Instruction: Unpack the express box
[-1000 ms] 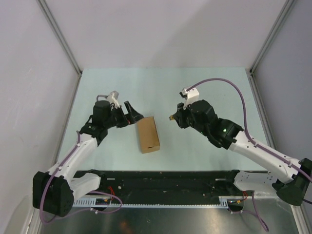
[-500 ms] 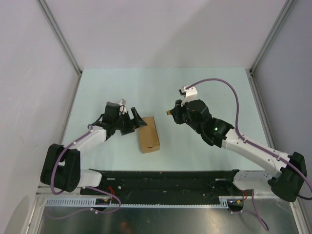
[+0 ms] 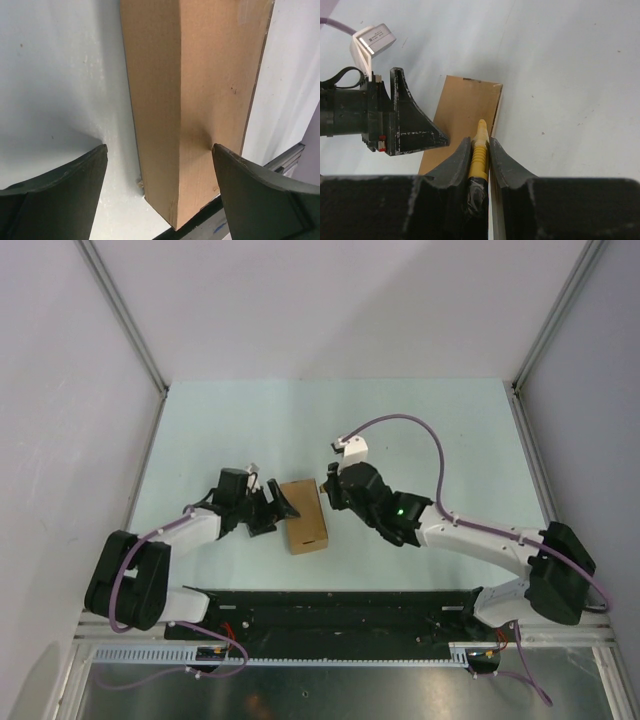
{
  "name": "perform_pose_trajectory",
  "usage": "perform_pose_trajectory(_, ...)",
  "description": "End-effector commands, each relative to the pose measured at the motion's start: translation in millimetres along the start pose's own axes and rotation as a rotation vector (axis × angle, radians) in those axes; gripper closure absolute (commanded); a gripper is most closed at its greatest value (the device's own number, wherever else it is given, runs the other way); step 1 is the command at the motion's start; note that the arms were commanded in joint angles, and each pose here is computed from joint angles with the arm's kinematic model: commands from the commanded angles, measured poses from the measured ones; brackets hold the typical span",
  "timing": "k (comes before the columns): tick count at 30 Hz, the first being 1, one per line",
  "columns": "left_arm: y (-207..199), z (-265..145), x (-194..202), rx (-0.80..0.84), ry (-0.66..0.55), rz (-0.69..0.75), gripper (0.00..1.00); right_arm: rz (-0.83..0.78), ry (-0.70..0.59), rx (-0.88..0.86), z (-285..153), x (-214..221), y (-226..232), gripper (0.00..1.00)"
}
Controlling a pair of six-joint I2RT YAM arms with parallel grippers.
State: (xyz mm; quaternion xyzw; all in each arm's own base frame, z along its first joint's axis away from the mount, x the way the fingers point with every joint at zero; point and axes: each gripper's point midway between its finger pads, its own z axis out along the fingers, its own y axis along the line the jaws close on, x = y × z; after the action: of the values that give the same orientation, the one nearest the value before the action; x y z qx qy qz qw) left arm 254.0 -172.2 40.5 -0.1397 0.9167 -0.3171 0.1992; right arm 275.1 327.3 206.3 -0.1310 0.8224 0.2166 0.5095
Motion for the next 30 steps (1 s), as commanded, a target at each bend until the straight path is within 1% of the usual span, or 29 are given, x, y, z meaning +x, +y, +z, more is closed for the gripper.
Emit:
perform_pose_trajectory(1,-12.1,-4.4,-12.7,0.030,-0.053,0.049,0.11,0.038,-0.126,0.053,6.6,-22.0,7.3,1.00)
perform_pose_trajectory(3,-15.1,-9.3,-23.8,0.025,-0.104,0.082,0.09,0.027,-0.133,0.064,6.4,-22.0,8.1,1.00)
perform_pose_trajectory(4,-19.2,-11.7,-36.2,0.018,-0.147,0.130,0.08,0.027,-0.133,0.066,6.5,-20.9,8.5,1.00)
perform_pose_trajectory(7,-36.7,-21.1,-61.3,0.037,-0.217,0.237,0.05,0.029,-0.132,0.082,6.6,-20.1,5.7,1.00)
perform_pose_trajectory(9,-44.0,-22.8,-70.4,0.047,-0.233,0.277,0.04,0.034,-0.128,0.092,5.4,-19.0,3.4,1.00)
perform_pose_trajectory(10,-53.8,-26.0,-79.6,0.061,-0.249,0.311,0.03,0.042,-0.123,0.088,5.4,-17.8,4.1,1.00)
perform_pose_trajectory(13,-61.4,-23.7,-89.7,0.053,-0.246,0.304,0.02,0.042,-0.107,0.089,7.5,-12.3,4.2,1.00)
perform_pose_trajectory(17,-66.4,-11.9,-106.8,0.034,-0.241,0.351,0.02,0.038,-0.099,0.098,11.2,-7.9,3.3,1.00)
perform_pose_trajectory(19,-69.5,-2.5,-114.3,0.035,-0.217,0.394,0.03,0.039,-0.103,0.103,10.8,-9.2,2.4,1.00)
perform_pose_trajectory(24,-67.1,18.1,-123.8,0.019,-0.182,0.439,0.06,0.018,-0.079,0.101,23.6,0.3,0.2,1.00)
perform_pose_trajectory(26,-67.6,22.5,-127.2,0.023,-0.173,0.479,0.06,0.020,-0.068,0.092,29.4,4.9,0.3,1.00)
perform_pose_trajectory(27,-69.0,23.4,-129.5,0.029,-0.173,0.525,0.06,0.014,-0.061,0.097,34.2,8.2,-1.5,1.00)
perform_pose_trajectory(30,-69.1,29.5,-129.6,0.043,-0.152,0.591,0.06,0.011,-0.071,0.087,41.3,8.8,1.0,1.00)
